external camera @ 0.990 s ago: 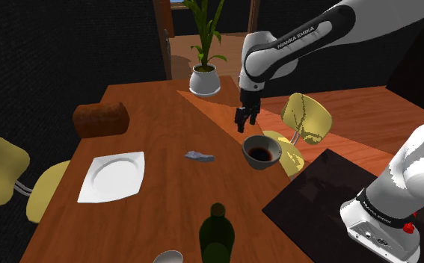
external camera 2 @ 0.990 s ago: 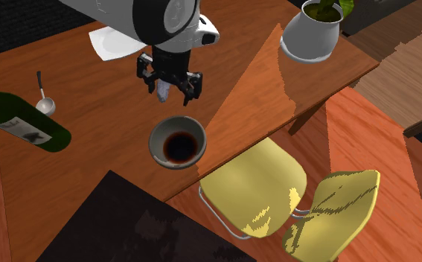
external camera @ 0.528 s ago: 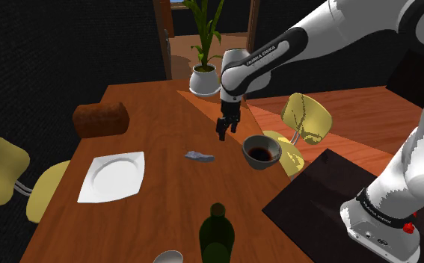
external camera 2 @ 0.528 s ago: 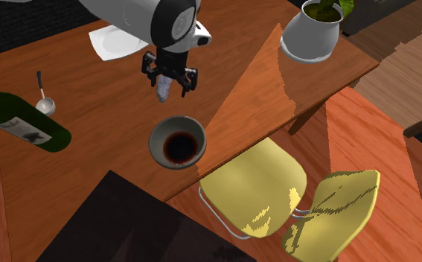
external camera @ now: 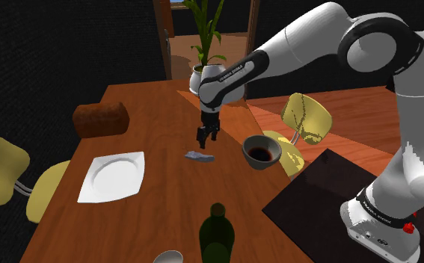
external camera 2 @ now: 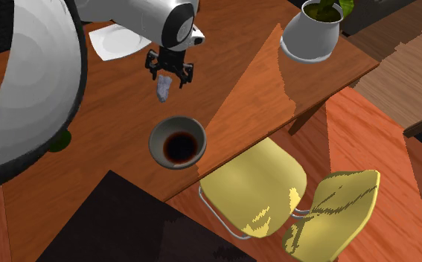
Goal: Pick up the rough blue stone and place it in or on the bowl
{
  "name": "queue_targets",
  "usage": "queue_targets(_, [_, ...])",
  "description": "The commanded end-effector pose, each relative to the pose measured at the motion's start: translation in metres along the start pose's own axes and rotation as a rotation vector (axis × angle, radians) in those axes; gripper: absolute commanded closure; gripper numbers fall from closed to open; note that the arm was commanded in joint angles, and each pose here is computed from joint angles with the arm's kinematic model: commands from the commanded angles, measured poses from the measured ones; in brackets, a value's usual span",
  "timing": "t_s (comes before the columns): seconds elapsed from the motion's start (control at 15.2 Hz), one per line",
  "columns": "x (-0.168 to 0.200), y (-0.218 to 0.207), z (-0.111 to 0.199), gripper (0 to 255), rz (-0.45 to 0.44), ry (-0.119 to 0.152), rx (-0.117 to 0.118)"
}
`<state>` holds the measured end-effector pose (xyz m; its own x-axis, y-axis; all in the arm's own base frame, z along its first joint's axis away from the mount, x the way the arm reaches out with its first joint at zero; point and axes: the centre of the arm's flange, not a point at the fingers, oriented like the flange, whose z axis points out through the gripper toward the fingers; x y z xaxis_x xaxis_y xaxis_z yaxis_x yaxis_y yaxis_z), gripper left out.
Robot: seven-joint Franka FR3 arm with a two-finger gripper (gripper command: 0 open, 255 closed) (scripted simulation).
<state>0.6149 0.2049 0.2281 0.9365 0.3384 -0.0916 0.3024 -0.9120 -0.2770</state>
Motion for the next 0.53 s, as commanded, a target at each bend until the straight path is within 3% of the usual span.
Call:
queue_targets(0.0, [0.022,-0.007,0.016,0,-0.017,0.001,0.011])
queue_targets(0.46, [0.031,-0.009,0.053,0,-0.024,0.002,0.015])
